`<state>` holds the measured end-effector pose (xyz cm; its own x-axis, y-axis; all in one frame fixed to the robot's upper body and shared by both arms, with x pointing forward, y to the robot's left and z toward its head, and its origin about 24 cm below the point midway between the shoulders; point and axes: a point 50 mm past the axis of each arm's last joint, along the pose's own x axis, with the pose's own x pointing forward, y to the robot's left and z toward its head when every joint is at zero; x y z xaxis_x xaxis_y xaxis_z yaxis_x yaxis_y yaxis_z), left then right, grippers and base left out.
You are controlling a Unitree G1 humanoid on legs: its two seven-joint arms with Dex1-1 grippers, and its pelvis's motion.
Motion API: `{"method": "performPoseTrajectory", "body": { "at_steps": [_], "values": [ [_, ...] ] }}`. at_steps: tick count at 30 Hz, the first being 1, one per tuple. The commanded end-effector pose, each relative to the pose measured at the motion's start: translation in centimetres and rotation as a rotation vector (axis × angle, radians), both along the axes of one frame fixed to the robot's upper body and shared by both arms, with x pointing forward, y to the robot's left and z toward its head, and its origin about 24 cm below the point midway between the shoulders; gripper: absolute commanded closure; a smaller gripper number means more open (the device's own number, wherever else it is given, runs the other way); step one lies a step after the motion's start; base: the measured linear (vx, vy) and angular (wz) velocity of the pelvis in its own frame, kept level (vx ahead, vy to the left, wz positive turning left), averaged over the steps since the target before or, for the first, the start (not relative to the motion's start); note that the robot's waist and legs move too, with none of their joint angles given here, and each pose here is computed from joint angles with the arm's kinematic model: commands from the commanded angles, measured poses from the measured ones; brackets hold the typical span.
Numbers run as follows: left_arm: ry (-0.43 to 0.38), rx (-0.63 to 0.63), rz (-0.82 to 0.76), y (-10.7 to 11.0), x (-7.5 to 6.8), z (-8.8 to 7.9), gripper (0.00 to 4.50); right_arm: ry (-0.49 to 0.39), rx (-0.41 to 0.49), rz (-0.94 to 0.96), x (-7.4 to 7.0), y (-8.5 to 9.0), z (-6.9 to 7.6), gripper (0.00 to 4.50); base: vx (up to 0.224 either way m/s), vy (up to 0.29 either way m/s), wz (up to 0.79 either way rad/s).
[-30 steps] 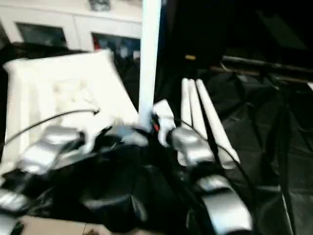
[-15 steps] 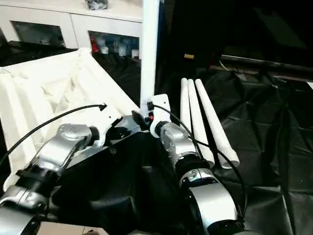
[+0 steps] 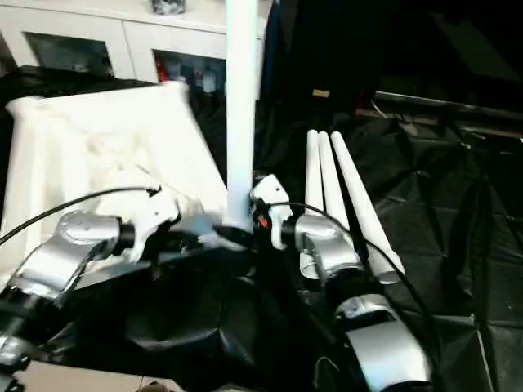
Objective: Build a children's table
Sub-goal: Rotate leg to tighten
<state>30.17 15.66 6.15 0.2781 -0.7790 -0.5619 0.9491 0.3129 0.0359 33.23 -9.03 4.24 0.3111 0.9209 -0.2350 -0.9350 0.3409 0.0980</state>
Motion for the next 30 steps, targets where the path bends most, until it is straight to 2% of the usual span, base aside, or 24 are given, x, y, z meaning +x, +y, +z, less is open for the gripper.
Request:
{"method": "performPoseTrajectory", "body": {
  "at_steps": [1, 4, 6, 13, 18, 19, 20, 22, 25, 26, 29, 30],
  "values": [
    [-0.002, -0.034, -0.095, -1.2, -0.5, 0.3, 4.5, 0.01, 0.009, 0.088, -0.6, 0.5, 0.1, 1.19, 0.0, 0.0, 0.0],
    [0.013, -0.023, -0.116, -0.8, -0.6, 0.2, 4.5, 0.015, 0.004, 0.129, -0.9, 0.4, 0.2, 1.39, 0.0, 0.0, 0.0],
    [0.017, -0.018, -0.116, -0.6, -0.6, 0.2, 4.5, 0.026, 0.002, 0.147, -1.0, 0.6, 0.1, 1.68, 0.0, 0.0, 0.0],
    [0.004, -0.011, -0.089, -0.4, -0.4, 0.1, 4.5, 0.045, 0.006, 0.136, -1.2, 1.0, -0.3, 1.78, 0.0, 0.0, 0.0],
    [-0.04, -0.049, 0.05, -1.2, 0.9, 0.5, 4.5, 0.076, -0.013, -0.119, 0.0, 1.6, -1.2, 1.78, 0.0, 0.0, 0.0],
    [-0.057, -0.054, 0.099, -1.4, 1.4, 0.6, 4.5, 0.083, -0.022, -0.208, 0.5, 1.8, -1.4, 1.78, 0.0, 0.0, 0.0],
    [-0.086, -0.063, 0.202, -2.0, 2.3, 1.0, 4.5, 0.118, -0.012, -0.387, 1.3, 2.2, -1.6, 1.78, 0.0, 0.0, 0.0],
    [-0.103, -0.068, 0.272, -2.4, 2.9, 1.2, 4.5, 0.152, 0.002, -0.491, 1.6, 2.6, -1.8, 1.78, 0.0, 0.0, 0.0],
    [-0.111, -0.069, 0.355, -3.2, 3.3, 1.2, 4.5, 0.197, 0.004, -0.595, 1.8, 3.7, -2.0, 1.78, 0.0, 0.0, 0.0],
    [-0.118, -0.066, 0.391, -3.8, 3.5, 1.1, 4.5, 0.215, -0.023, -0.652, 1.8, 4.3, -2.2, 1.78, 0.0, 0.0, 0.0],
    [-0.119, -0.071, 0.401, -4.6, 3.5, 1.0, 4.5, 0.177, -0.041, -0.617, 1.6, 5.3, -2.1, 1.78, 0.0, 0.0, 0.0],
    [-0.118, -0.071, 0.386, -5.0, 3.4, 0.9, 4.5, 0.175, -0.035, -0.609, 1.5, 5.6, -2.1, 1.22, 0.0, 0.0, 0.0]
  ]
}}
